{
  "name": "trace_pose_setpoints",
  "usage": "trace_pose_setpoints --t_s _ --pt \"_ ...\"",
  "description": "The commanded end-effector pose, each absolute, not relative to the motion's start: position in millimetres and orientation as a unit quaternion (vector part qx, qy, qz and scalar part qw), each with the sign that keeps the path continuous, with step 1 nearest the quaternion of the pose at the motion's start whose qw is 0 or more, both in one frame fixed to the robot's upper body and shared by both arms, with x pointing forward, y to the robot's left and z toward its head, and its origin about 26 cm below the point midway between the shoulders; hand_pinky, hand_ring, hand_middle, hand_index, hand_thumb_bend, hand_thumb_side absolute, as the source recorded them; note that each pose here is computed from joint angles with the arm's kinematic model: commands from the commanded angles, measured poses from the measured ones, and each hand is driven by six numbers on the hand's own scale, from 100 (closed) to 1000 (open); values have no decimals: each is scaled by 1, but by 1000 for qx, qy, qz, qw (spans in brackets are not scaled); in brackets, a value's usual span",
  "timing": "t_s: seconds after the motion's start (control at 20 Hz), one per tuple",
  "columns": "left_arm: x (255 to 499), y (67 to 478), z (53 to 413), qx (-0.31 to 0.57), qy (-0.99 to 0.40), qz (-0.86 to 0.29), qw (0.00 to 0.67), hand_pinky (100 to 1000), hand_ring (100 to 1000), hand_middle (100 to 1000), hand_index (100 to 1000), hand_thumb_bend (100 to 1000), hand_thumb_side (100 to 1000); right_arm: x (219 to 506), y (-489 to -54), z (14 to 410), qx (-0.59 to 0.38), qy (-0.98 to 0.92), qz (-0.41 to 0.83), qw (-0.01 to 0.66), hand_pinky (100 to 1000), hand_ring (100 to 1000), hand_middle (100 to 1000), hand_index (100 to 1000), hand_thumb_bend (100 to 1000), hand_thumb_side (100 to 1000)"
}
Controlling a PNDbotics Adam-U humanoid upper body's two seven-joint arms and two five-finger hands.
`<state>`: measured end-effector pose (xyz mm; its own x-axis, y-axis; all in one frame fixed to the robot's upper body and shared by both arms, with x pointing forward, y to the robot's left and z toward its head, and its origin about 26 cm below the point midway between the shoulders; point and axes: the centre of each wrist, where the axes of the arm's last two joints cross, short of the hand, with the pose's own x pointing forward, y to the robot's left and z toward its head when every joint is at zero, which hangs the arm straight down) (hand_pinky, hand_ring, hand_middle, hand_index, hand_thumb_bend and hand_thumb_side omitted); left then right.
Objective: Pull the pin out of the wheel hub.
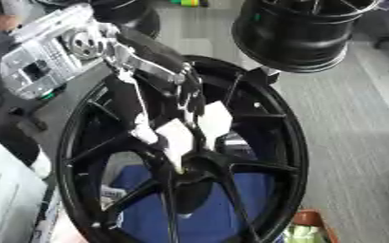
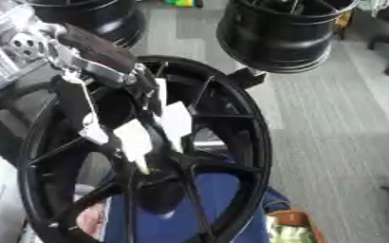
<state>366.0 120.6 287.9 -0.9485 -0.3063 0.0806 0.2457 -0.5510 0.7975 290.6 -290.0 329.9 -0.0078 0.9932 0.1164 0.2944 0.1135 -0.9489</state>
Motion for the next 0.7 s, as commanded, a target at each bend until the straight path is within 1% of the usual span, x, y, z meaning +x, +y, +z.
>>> trace_pose_setpoints --t_s 0.05,0.25,0.35,0.6,0.7 --pt "364 129 299 52 -450 -876 165 729 742 709 846 434 380 288 -291 338 -550 -600 380 439 889 868 822 876 100 128" --pt "368 131 291 60 -439 -880 171 744 758 729 848 431 347 288 -291 337 -549 -602 379 439 889 867 821 876 100 131" --pt "370 131 289 61 -437 -881 171 744 758 729 848 431 347 288 -291 337 -548 -602 379 440 889 867 821 876 100 131" --pt "375 132 285 68 -436 -881 172 777 797 777 854 435 348 288 -291 335 -546 -600 379 445 889 864 820 875 100 140" --pt "375 132 285 68 -437 -880 169 775 796 780 858 433 353 288 -291 334 -546 -601 378 446 889 864 820 875 100 139"
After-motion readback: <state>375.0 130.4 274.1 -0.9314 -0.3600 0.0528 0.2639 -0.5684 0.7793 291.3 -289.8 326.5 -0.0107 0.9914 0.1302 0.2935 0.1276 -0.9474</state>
